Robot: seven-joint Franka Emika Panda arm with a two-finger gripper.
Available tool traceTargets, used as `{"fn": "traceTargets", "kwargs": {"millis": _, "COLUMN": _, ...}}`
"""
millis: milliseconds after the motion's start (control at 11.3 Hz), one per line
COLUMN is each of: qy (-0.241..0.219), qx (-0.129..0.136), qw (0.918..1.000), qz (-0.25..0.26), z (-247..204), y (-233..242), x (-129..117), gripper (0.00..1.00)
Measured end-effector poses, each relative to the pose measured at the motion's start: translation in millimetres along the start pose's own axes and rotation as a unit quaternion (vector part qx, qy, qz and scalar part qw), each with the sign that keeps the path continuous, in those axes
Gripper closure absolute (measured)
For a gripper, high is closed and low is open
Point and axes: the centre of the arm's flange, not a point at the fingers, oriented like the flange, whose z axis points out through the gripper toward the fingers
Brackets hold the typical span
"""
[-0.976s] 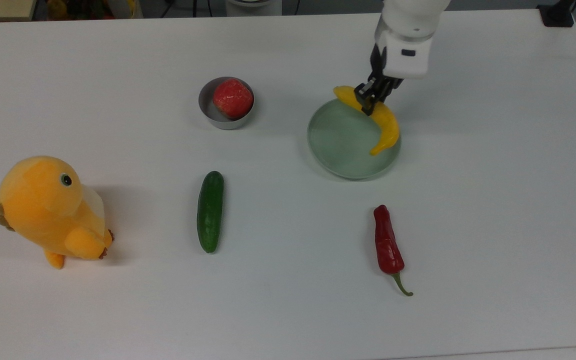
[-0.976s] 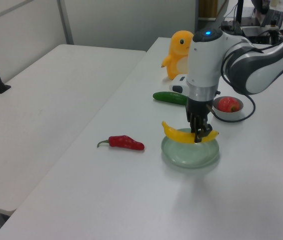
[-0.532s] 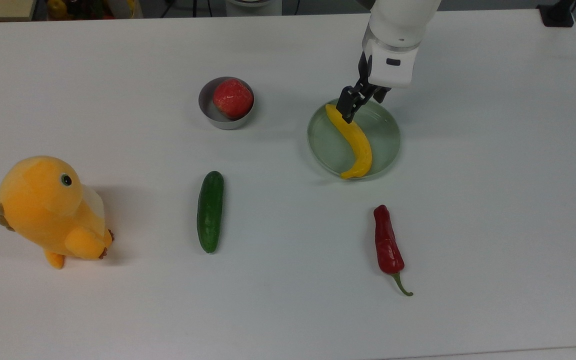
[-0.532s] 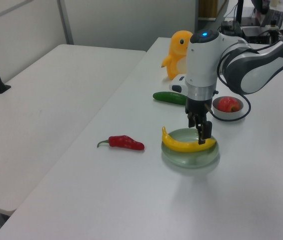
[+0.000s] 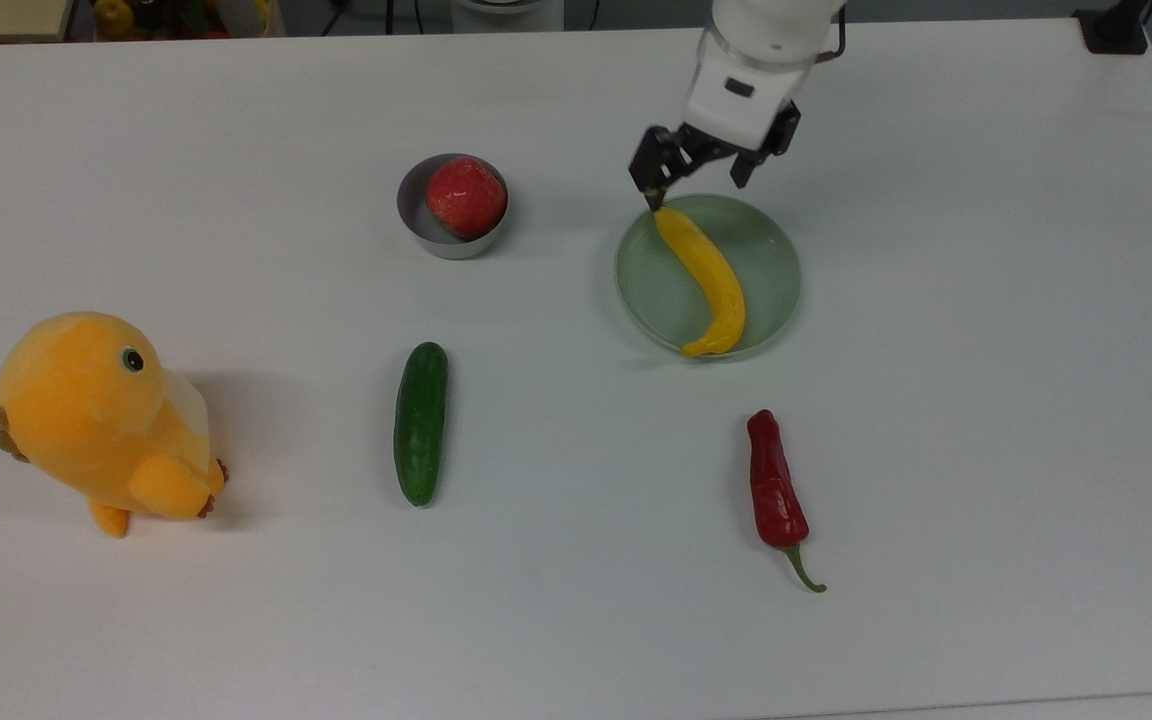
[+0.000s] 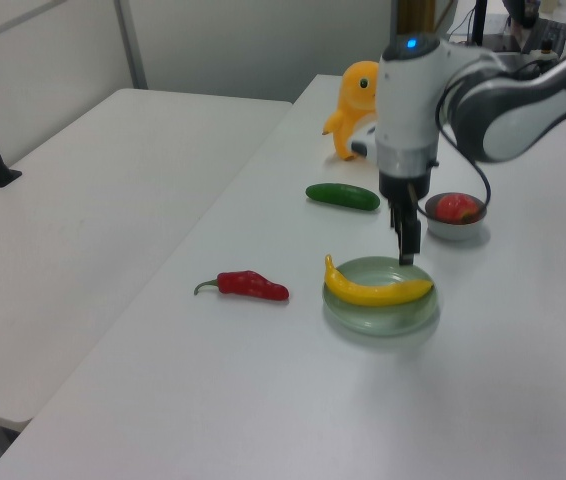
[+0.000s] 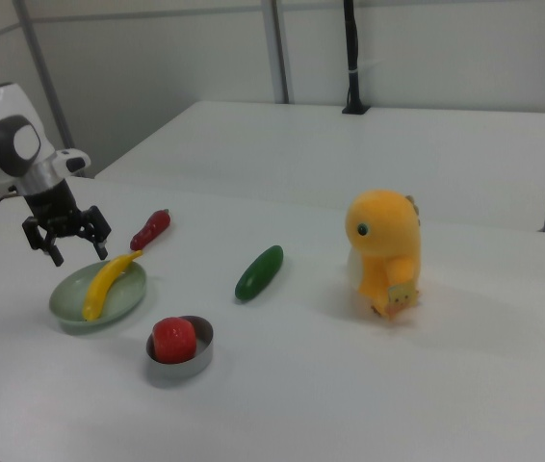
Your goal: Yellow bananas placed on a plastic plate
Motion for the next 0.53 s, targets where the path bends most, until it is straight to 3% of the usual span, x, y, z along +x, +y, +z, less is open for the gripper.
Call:
{"fn": "traceTargets", "kwargs": {"millis": 89, "qy": 0.003, "qx": -0.003, "qw": 0.9986, "qz": 0.053, "z": -15, "y": 13, "x": -5, "gripper": 0.00}}
{"fn": "traceTargets", "kwargs": {"millis": 266, "qy": 0.023, "qx": -0.006, "qw": 0.9865, "qz": 0.162, "z": -45, "y": 50, "x": -15, "gripper": 0.00}}
{"fn": "traceTargets", "kwargs": {"millis": 532, "qy": 0.042, "qx": 0.003, "qw": 0.9653, "qz": 0.258, "z": -71, "y": 135, "x": -36, "gripper": 0.00}}
